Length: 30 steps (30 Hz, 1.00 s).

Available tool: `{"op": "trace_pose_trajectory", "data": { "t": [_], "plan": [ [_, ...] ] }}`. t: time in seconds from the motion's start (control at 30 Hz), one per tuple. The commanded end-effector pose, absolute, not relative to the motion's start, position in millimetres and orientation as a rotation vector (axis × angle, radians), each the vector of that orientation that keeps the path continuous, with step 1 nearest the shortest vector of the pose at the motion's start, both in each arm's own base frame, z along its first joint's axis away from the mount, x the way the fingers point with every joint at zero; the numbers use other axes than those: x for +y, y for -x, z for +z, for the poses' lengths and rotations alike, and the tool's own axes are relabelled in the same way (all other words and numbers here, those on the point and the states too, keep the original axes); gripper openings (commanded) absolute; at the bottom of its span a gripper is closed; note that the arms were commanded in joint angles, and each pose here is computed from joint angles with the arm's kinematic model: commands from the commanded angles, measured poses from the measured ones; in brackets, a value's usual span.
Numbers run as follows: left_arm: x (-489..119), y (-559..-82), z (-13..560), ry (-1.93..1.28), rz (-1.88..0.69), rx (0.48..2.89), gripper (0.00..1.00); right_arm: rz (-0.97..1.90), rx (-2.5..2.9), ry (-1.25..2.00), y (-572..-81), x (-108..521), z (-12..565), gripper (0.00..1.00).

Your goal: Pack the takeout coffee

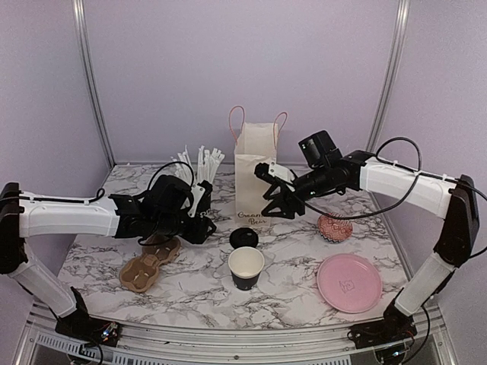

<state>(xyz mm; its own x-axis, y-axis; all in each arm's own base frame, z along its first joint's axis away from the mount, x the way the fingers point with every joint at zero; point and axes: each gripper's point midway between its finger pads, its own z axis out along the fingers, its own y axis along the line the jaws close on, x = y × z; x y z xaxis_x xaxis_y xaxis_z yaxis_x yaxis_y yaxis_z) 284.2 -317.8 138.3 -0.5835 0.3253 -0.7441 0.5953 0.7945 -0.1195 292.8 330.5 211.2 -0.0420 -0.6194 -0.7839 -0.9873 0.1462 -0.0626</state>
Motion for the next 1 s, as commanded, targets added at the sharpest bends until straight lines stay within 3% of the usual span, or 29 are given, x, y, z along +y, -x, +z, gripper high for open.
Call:
{"op": "trace_pose_trajectory", "data": {
  "t": [0.0,0.13,0.43,0.63,0.97],
  "plan": [
    [-301.7,-286.5,147.5,-0.606,-0.413,2.23,0.59,0.618,1.759,1.768,-274.8,325.9,167.3,0.63],
    [-291.0,-280.0,150.3,-0.589,-0.414,2.222,0.64,0.72,1.718,1.901,-244.2,320.7,152.6,0.76],
    [-267.7,-277.4,160.4,-0.545,-0.376,2.184,0.64,0.707,1.64,2.137,-211.8,333.4,123.2,0.87],
    [-255.8,-277.4,175.9,-0.497,-0.378,2.143,0.64,0.714,1.644,2.133,-208.7,362.7,105.6,0.83],
    [-245.0,-276.8,187.2,-0.459,-0.372,2.11,0.64,0.776,1.597,2.117,-206.6,421.6,97.6,0.66]
  ]
}}
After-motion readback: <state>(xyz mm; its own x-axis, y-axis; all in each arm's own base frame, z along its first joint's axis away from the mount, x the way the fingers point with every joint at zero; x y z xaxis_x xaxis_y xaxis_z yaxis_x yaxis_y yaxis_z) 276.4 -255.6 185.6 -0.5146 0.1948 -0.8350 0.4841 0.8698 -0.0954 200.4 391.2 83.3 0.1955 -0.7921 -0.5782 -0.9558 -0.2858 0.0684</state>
